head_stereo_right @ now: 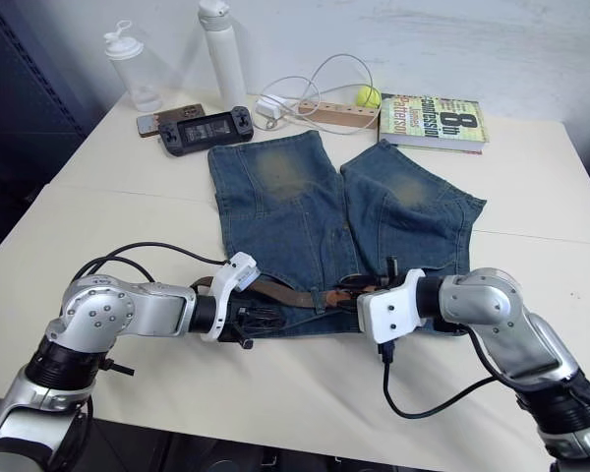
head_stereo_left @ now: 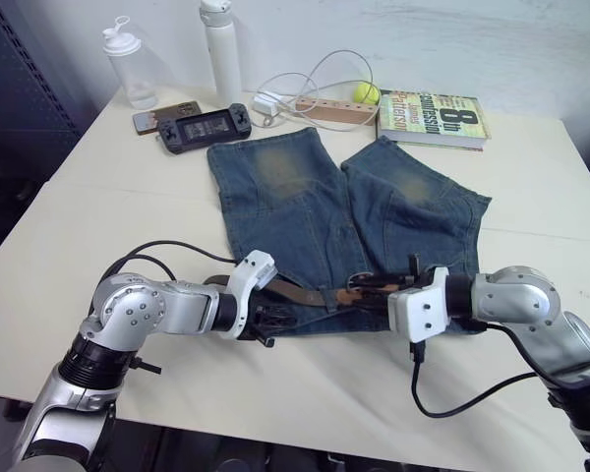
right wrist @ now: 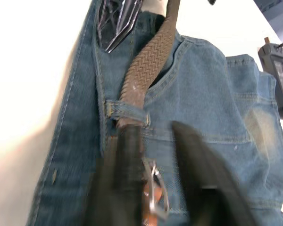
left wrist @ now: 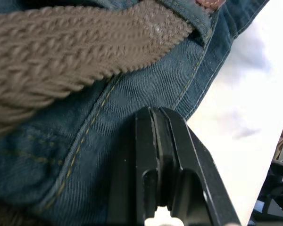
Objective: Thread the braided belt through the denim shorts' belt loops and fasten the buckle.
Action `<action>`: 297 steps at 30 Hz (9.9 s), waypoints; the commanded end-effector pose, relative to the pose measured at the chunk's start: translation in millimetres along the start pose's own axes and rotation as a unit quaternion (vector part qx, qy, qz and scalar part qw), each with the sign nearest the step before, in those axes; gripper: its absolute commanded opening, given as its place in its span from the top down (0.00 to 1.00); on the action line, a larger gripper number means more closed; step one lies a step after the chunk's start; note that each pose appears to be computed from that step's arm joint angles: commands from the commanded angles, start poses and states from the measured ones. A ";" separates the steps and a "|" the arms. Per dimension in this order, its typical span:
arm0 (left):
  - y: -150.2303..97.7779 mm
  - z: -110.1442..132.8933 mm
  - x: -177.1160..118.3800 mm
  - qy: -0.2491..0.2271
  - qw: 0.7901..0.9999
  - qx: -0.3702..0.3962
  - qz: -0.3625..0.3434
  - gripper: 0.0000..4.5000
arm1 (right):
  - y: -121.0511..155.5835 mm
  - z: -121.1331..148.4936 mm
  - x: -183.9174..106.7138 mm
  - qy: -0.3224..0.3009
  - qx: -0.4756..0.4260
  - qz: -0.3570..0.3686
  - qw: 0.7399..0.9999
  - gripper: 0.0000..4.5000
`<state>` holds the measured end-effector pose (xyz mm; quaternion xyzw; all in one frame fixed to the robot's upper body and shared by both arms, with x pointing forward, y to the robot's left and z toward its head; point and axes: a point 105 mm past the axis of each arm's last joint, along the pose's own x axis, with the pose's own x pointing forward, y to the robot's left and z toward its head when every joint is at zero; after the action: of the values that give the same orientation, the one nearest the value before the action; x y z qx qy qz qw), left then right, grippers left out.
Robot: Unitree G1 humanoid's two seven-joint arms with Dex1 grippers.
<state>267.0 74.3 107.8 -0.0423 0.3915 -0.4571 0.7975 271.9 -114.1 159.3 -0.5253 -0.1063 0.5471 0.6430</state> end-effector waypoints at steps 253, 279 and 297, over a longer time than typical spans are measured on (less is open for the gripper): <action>41.0 28.7 -62.1 -0.079 0.917 0.386 0.057 1.00 | 20.3 5.4 40.4 0.021 0.223 -0.060 0.973 0.01; 27.3 34.3 -51.2 -0.093 0.920 0.380 0.039 1.00 | 0.3 -3.7 54.0 0.039 0.174 -0.082 0.980 0.01; 42.8 51.4 -59.6 -0.136 0.924 0.344 0.097 1.00 | -7.9 14.4 65.4 -0.020 0.101 -0.124 0.987 0.17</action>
<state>307.9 124.5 145.2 0.2158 0.1234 -0.4982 0.8307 296.0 -55.9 135.3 -0.4323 -0.1058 0.4767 0.7581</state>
